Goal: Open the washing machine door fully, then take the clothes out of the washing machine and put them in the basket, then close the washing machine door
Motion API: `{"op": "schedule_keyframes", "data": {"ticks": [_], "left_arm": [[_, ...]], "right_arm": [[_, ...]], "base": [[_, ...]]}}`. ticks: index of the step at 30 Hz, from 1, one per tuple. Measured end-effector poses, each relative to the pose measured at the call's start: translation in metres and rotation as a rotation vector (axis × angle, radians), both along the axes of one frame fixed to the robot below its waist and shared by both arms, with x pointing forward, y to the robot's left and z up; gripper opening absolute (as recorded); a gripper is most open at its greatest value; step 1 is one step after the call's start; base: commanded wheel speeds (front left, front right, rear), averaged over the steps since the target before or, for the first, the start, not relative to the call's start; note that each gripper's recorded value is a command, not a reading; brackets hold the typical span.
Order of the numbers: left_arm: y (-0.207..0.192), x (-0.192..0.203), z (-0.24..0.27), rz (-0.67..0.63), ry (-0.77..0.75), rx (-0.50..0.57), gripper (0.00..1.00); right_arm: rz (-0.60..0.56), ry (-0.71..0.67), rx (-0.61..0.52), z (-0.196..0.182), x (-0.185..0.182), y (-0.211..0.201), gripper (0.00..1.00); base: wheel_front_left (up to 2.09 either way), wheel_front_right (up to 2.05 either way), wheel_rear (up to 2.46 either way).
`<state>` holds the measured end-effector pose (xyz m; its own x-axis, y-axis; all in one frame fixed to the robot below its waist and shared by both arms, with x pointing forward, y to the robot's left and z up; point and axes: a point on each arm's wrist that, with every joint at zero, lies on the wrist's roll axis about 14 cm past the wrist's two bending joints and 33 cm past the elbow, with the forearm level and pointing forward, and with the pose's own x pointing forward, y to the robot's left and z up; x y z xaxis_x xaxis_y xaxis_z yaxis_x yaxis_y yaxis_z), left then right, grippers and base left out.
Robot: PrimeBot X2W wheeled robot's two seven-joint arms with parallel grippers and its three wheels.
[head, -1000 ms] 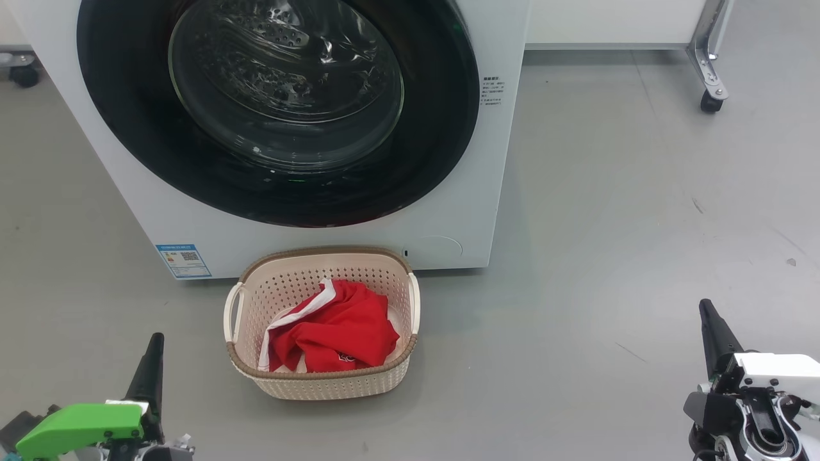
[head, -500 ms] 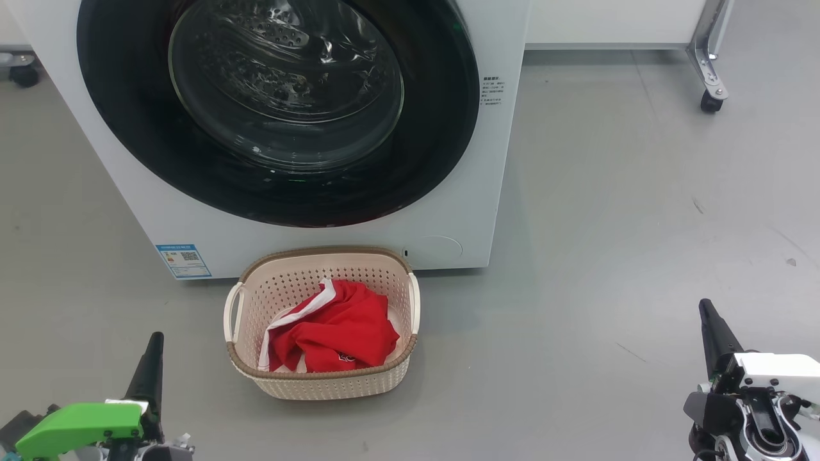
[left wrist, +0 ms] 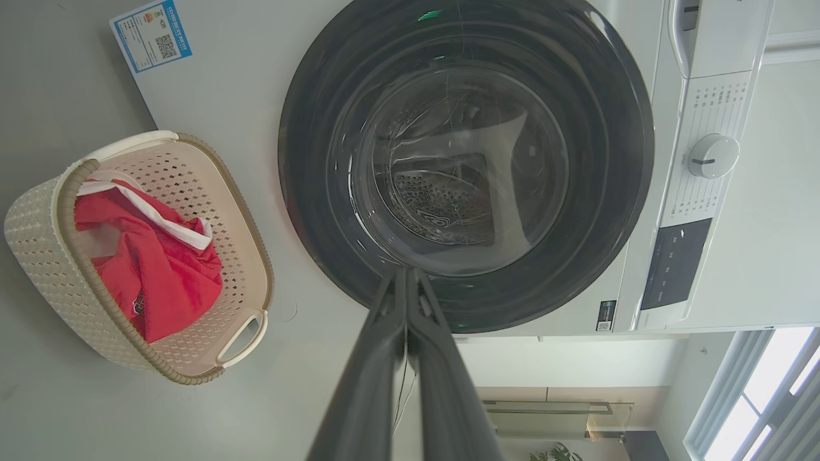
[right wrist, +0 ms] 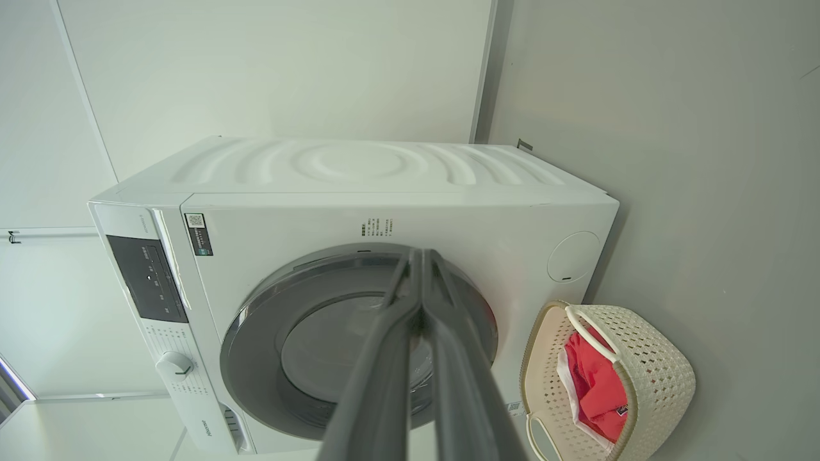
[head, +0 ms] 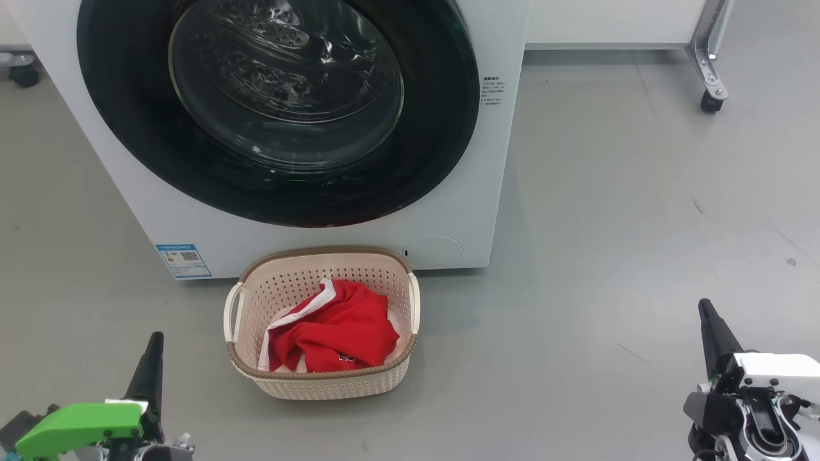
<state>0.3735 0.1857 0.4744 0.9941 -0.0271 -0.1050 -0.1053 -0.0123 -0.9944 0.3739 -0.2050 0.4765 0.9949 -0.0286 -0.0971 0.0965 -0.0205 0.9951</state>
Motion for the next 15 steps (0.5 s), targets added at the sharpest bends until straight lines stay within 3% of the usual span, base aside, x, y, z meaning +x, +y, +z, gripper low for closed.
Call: {"op": "schedule_keyframes", "data": {"ticks": [15], "left_arm": [[-0.0002, 0.0001, 0.0003, -0.001, -0.001, -0.002, 0.0]], "right_arm": [[-0.001, 0.0, 0.001, 0.0001, 0.0, 0.0, 0.0]], "base": [[0.0, 0.0, 0.0]]}}
